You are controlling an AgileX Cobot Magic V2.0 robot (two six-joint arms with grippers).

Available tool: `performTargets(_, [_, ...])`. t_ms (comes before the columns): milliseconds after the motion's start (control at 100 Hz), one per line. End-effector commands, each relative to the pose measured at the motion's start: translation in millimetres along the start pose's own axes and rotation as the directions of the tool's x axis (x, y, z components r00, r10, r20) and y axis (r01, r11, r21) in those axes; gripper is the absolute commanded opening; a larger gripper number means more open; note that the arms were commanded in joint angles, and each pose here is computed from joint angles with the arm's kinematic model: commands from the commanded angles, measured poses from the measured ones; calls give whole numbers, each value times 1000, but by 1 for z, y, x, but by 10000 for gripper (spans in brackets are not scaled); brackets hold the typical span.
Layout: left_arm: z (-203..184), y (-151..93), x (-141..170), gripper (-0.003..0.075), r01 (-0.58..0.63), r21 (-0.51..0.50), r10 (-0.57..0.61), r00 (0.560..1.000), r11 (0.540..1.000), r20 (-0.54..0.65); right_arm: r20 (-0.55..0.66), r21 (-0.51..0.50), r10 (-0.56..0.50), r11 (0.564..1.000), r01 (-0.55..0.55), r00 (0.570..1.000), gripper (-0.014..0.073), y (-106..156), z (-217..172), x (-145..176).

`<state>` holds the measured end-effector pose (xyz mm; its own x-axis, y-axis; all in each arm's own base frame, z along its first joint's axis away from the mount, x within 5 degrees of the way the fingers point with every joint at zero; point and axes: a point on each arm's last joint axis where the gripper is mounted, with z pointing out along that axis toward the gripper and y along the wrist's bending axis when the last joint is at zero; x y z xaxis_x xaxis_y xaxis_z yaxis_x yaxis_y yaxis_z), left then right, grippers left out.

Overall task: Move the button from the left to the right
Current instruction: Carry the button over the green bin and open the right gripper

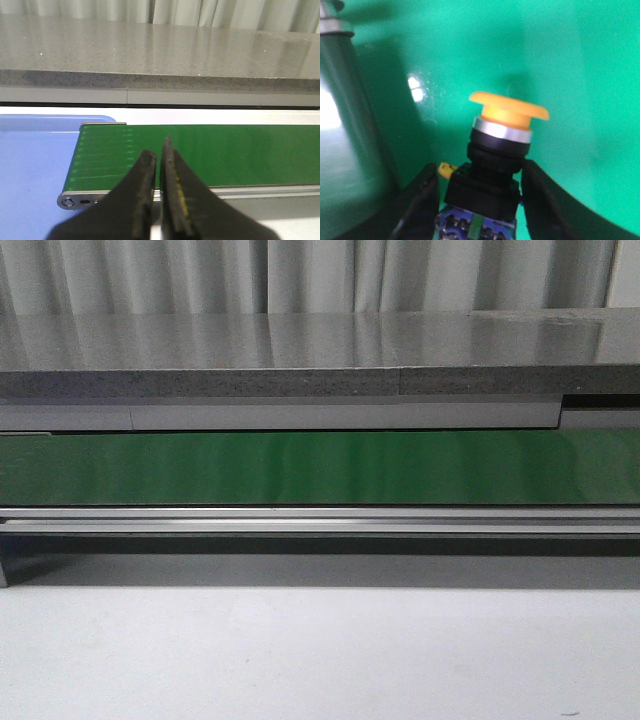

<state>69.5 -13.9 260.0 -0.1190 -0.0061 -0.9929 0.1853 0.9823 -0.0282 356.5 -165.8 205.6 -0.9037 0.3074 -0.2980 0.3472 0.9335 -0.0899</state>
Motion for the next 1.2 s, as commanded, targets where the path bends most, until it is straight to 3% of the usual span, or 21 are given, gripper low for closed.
performTargets(0, [-1, 0, -16, 5, 4, 3, -5, 996, 1000, 93, 107, 2, 4, 1000, -4, 994, 176, -3, -26, -11])
performTargets(340, [-1, 0, -16, 5, 4, 3, -5, 996, 1000, 93, 109, 0, 7, 1000, -7, 994, 446, -3, -26, -11])
performTargets(640, [-1, 0, -16, 5, 4, 3, -5, 996, 1000, 93, 143, -15, 30, 999, -28, 989, 449, -2, -32, -13])
performTargets(810, [-1, 0, -16, 5, 4, 3, -5, 996, 1000, 93, 247, -57, 52, 998, -39, 968, 445, 7, -61, -17])
performTargets(990, [-1, 0, -16, 5, 4, 3, -5, 996, 1000, 93, 394, -93, -15, 994, 57, 919, 445, 45, -101, -20])
performTargets(1190, [-1, 0, -16, 5, 4, 3, -5, 996, 1000, 93, 550, -130, -92, 972, 194, 830, 445, 94, -147, -12])
